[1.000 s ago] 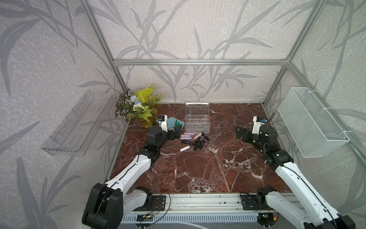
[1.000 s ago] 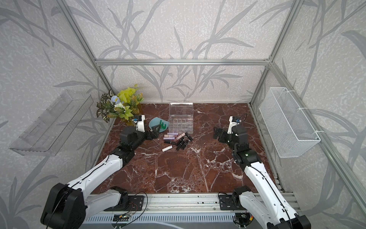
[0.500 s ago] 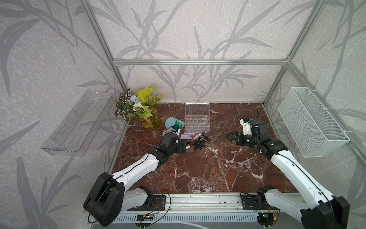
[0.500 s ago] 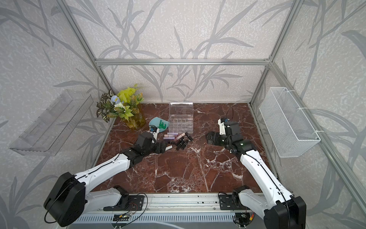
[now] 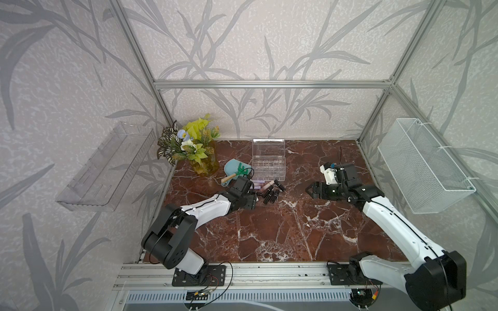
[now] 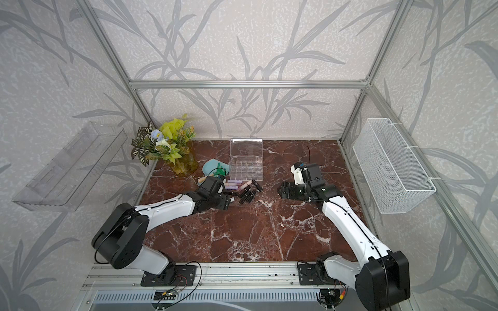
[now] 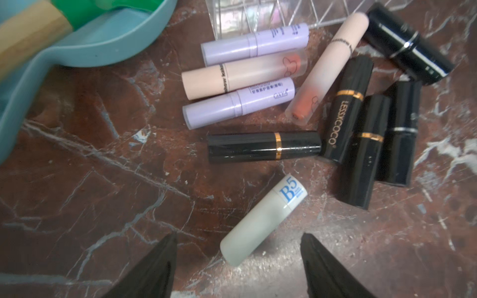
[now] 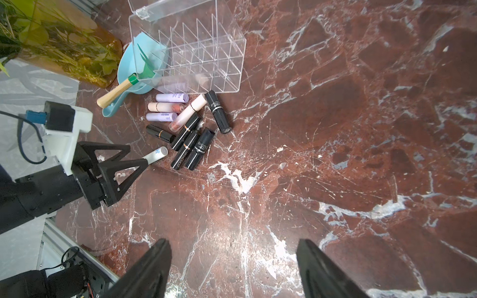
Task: Arrange the lipsticks in the organizer
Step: Pick up the lipstick at the center of the board.
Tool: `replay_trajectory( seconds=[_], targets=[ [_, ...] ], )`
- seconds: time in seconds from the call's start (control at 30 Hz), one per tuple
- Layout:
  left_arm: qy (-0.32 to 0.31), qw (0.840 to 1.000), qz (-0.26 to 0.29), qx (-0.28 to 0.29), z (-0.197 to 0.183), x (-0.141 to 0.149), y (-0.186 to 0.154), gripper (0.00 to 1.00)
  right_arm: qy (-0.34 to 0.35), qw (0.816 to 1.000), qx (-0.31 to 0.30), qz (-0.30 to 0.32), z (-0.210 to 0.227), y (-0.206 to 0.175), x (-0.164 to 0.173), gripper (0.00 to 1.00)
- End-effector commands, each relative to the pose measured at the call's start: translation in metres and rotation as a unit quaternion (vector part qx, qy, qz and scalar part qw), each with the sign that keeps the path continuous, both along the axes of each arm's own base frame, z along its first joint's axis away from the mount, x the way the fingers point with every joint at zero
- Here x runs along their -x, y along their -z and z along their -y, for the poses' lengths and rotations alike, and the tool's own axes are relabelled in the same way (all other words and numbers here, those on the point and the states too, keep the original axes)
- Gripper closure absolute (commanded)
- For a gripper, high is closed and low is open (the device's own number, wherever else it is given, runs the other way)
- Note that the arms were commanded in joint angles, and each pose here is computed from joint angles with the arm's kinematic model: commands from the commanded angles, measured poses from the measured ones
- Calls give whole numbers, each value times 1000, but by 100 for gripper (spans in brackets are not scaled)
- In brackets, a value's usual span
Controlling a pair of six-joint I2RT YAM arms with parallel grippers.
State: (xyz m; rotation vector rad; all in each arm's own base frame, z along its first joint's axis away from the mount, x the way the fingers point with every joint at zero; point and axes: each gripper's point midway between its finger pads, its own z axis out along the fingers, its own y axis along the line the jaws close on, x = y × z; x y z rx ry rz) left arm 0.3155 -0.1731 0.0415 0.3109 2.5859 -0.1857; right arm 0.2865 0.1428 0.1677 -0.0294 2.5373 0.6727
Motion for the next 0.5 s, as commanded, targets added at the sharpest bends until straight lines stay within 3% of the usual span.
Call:
replay_trajectory(
  seconds=[0.0, 0.3, 0.47],
  targets=[
    [17, 1000, -19, -7, 4, 2, 2, 23, -19, 1000, 0, 8, -5, -11, 0, 20],
    [31, 998, -47, -12, 10, 3, 21, 24, -26, 1000, 0, 0, -8, -6, -2, 21],
    [39, 998, -55, -12, 14, 1, 26, 32, -29, 1000, -1, -3, -10, -5, -3, 22]
  ],
)
